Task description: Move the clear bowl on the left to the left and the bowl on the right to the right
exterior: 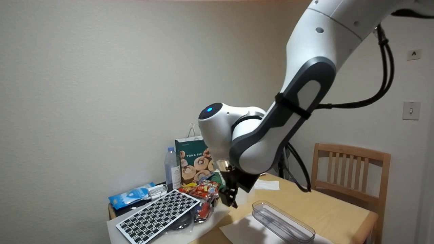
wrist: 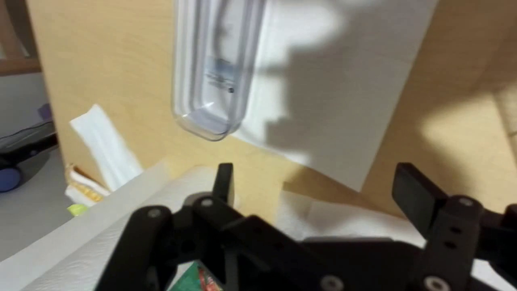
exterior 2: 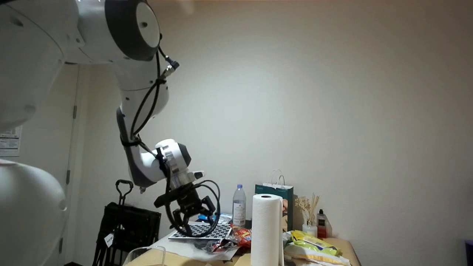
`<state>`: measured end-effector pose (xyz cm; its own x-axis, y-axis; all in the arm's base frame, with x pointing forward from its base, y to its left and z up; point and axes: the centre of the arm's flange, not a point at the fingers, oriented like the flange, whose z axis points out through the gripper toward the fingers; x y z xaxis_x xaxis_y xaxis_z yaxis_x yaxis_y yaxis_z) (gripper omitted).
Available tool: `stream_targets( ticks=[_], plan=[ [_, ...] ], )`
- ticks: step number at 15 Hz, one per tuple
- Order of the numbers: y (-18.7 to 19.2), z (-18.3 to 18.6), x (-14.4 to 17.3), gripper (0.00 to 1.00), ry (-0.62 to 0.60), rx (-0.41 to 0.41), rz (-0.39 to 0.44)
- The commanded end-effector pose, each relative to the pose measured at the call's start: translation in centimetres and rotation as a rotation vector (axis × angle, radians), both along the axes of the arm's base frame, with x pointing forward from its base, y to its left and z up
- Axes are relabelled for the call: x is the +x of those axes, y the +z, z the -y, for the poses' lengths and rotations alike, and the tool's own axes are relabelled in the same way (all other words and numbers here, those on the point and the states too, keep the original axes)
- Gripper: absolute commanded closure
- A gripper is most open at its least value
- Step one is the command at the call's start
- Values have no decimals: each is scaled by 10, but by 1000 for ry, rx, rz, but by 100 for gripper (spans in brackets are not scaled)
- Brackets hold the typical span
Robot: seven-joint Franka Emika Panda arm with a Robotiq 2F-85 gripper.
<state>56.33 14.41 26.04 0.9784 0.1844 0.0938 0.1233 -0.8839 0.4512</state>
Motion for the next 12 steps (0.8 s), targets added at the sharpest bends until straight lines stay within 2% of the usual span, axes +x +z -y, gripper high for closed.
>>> stream_targets(
  ticks=[1, 5, 7, 8, 10, 12],
  plan=[
    [39, 69, -51, 0, -12, -61, 65],
    [31, 136, -107, 0, -151, -94, 30],
    [16, 164, -136, 0, -300, -116, -4],
    [18, 145, -96, 0, -217, -100, -2],
    [10, 163, -119, 0, -279, -102, -24],
    [11, 164, -123, 0, -289, -101, -20]
  ],
)
